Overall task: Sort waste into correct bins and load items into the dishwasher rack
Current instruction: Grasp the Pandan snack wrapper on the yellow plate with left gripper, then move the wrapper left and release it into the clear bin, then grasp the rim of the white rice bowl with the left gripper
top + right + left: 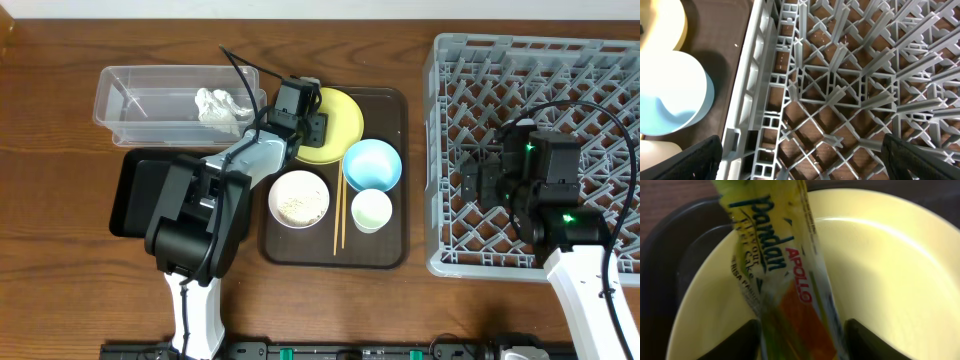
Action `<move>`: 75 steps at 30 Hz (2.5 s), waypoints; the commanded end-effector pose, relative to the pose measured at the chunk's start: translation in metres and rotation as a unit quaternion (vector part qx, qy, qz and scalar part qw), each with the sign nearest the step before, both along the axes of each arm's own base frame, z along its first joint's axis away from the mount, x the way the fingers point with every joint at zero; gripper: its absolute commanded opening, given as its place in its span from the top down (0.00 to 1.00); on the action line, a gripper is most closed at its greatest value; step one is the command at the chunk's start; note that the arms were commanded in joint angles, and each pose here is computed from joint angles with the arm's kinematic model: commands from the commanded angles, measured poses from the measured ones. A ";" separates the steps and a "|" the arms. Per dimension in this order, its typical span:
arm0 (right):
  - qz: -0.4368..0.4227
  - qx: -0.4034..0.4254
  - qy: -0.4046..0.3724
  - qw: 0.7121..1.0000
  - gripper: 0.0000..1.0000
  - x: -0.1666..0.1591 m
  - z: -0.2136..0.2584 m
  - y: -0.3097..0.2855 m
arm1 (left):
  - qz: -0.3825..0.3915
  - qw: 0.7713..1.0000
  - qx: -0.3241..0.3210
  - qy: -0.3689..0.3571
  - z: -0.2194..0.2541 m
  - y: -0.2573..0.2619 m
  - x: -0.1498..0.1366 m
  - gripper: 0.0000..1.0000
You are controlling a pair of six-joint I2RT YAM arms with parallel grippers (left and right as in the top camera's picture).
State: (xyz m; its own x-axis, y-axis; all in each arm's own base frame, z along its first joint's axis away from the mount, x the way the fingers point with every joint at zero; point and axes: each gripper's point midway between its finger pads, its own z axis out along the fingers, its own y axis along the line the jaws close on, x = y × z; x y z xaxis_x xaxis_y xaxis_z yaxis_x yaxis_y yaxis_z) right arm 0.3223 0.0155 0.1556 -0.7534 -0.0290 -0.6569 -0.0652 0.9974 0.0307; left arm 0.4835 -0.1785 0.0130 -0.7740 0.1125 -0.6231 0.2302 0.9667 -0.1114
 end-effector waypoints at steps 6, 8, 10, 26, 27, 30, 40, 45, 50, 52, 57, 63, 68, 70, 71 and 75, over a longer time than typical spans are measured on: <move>0.001 0.005 -0.007 1.000 0.01 0.003 0.007 0.003 | 0.002 1.000 0.012 0.022 -0.011 0.003 -0.007 0.91; 0.001 0.005 -0.007 1.000 0.01 0.003 0.007 0.003 | 0.002 1.000 0.014 0.026 -0.009 0.004 -0.009 0.94; 0.001 0.005 -0.007 1.000 0.01 0.003 0.007 0.003 | 0.002 1.000 0.013 0.024 0.000 0.005 -0.011 0.94; 0.001 0.005 -0.007 1.000 0.01 0.003 0.007 0.003 | 0.195 0.973 -0.087 -0.083 0.151 0.093 0.006 0.94; 0.001 0.005 -0.007 1.000 0.01 0.003 0.007 0.003 | 0.231 0.964 -0.108 -0.073 0.149 0.105 0.006 0.94; 0.001 0.005 -0.007 1.000 0.01 0.003 0.007 0.003 | 0.340 0.924 -0.169 -0.039 0.136 0.140 0.005 0.94; 0.001 0.005 -0.007 1.000 0.01 0.003 0.007 0.003 | 0.482 0.845 -0.231 0.009 0.102 0.192 0.000 0.83; 0.001 0.005 -0.007 1.000 0.01 0.003 0.007 0.003 | 0.459 0.860 -0.223 -0.007 0.114 0.191 0.002 0.46; 0.001 0.005 -0.007 1.000 0.01 0.003 0.007 0.003 | 0.392 0.902 -0.176 -0.032 0.140 0.183 -0.003 0.40; 0.001 0.005 -0.007 1.000 0.01 0.003 0.007 0.003 | 0.355 0.923 -0.147 -0.036 0.149 0.174 -0.011 0.39; 0.001 0.005 -0.007 1.000 0.01 0.003 0.007 0.003 | 0.240 0.968 -0.068 -0.010 0.157 0.131 -0.043 0.38; 0.001 0.005 -0.007 1.000 0.01 0.003 0.007 0.003 | 0.129 0.989 -0.005 0.072 0.128 0.067 -0.090 0.39; 0.001 0.005 -0.007 1.000 0.01 0.003 0.007 0.003 | 0.066 0.989 0.029 0.127 0.099 0.023 -0.122 0.40; 0.001 0.005 -0.007 1.000 0.01 0.003 0.007 0.003 | 0.045 0.988 0.039 0.139 0.089 0.008 -0.130 0.40; 0.001 0.005 -0.007 1.000 0.01 0.003 0.007 0.003 | 0.037 0.988 0.044 0.144 0.085 0.002 -0.134 0.40; 0.001 0.005 -0.007 1.000 0.01 0.003 0.007 0.003 | 0.010 0.984 0.064 0.168 0.062 -0.017 -0.146 0.40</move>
